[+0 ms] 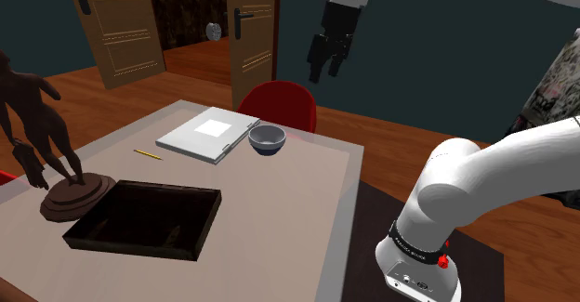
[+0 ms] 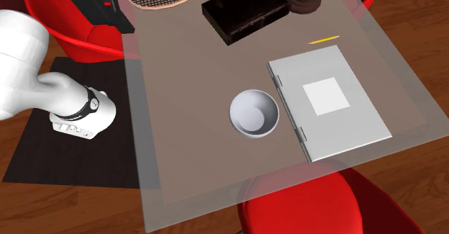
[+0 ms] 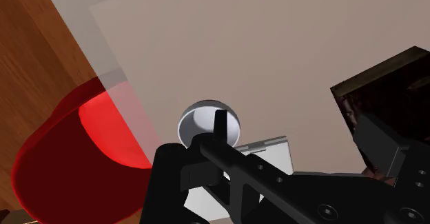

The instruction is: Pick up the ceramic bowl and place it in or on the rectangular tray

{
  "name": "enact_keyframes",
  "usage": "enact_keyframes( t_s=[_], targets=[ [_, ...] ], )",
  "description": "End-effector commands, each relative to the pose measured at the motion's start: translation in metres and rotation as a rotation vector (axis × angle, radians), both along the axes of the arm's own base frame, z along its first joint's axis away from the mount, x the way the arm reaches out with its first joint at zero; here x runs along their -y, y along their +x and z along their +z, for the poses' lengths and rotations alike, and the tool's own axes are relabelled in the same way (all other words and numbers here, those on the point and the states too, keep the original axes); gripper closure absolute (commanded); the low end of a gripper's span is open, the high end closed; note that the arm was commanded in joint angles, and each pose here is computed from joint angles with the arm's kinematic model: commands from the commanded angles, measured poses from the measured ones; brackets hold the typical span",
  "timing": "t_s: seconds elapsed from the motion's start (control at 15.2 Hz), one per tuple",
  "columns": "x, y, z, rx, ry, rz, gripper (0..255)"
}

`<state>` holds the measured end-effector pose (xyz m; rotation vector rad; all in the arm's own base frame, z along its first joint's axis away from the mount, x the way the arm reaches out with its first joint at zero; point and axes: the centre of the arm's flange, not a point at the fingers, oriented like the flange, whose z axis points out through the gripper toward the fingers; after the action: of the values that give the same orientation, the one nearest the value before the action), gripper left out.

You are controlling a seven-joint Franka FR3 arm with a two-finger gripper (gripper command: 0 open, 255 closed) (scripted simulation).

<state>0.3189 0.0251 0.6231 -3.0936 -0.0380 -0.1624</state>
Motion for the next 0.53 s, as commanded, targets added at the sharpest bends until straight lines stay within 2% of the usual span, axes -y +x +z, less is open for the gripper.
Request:
enact_keyframes(
  t_s=[0.0,0.46],
  targets=[
    [0.000,0.000,0.000,0.000,0.000,0.000,0],
    [0.032,0.057,-0.064,0.001,-0.004,0.002,0]
  ],
)
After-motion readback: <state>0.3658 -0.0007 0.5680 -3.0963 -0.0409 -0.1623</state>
